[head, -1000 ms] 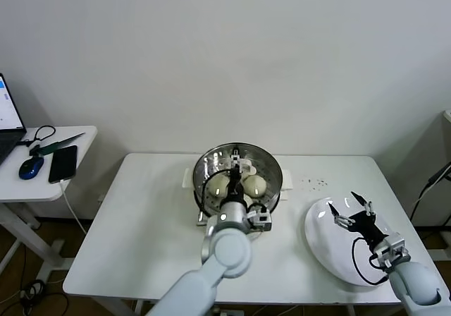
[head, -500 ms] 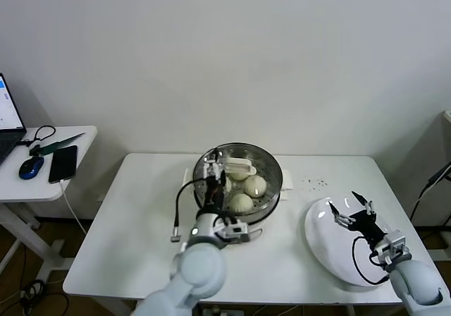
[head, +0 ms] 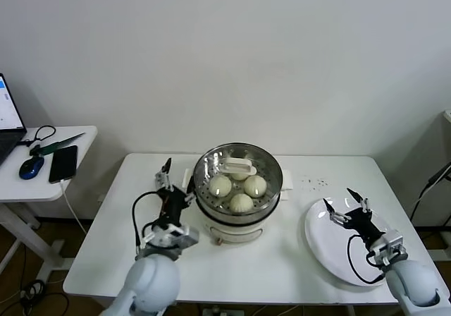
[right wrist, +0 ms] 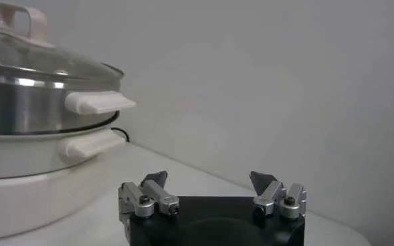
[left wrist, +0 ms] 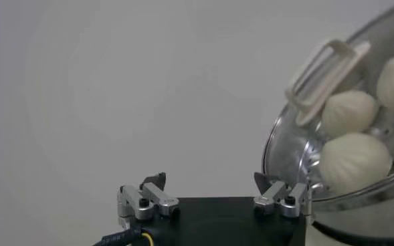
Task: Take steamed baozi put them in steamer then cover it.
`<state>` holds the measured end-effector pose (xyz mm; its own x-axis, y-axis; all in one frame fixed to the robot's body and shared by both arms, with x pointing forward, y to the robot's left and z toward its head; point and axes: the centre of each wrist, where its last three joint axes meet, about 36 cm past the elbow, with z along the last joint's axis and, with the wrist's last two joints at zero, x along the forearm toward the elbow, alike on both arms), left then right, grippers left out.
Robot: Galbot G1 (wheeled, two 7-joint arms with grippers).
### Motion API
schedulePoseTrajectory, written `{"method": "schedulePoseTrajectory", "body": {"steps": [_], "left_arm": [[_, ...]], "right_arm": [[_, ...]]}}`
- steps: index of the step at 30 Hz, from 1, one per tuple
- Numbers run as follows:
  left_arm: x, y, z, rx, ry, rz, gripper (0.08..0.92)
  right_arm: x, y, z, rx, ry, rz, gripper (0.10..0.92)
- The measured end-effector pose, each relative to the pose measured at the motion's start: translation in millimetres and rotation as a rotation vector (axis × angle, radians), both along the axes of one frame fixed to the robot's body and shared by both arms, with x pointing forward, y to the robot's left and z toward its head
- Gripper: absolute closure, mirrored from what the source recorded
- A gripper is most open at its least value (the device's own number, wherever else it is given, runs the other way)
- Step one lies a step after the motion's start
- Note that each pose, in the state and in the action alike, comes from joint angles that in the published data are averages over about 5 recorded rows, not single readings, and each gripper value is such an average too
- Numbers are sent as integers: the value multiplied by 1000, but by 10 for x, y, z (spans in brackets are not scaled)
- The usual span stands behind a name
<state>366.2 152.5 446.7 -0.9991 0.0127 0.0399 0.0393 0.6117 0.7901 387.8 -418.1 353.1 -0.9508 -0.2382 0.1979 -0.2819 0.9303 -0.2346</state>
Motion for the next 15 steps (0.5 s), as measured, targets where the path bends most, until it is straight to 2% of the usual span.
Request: {"method": "schedulePoseTrajectory", "body": {"steps": [3,7,15], "left_arm": [[-42,182,-77,-124,-16,-19,177],[-112,408,-195,-294,-33,-16,177],[-351,802,-515,-549,-32,47,177]], "right_arm": [[-18,34,0,6,-9,4,200],[-58,73,-24,15,-17,4,200],[-195,159,-126,53,-13,-12,200]]}}
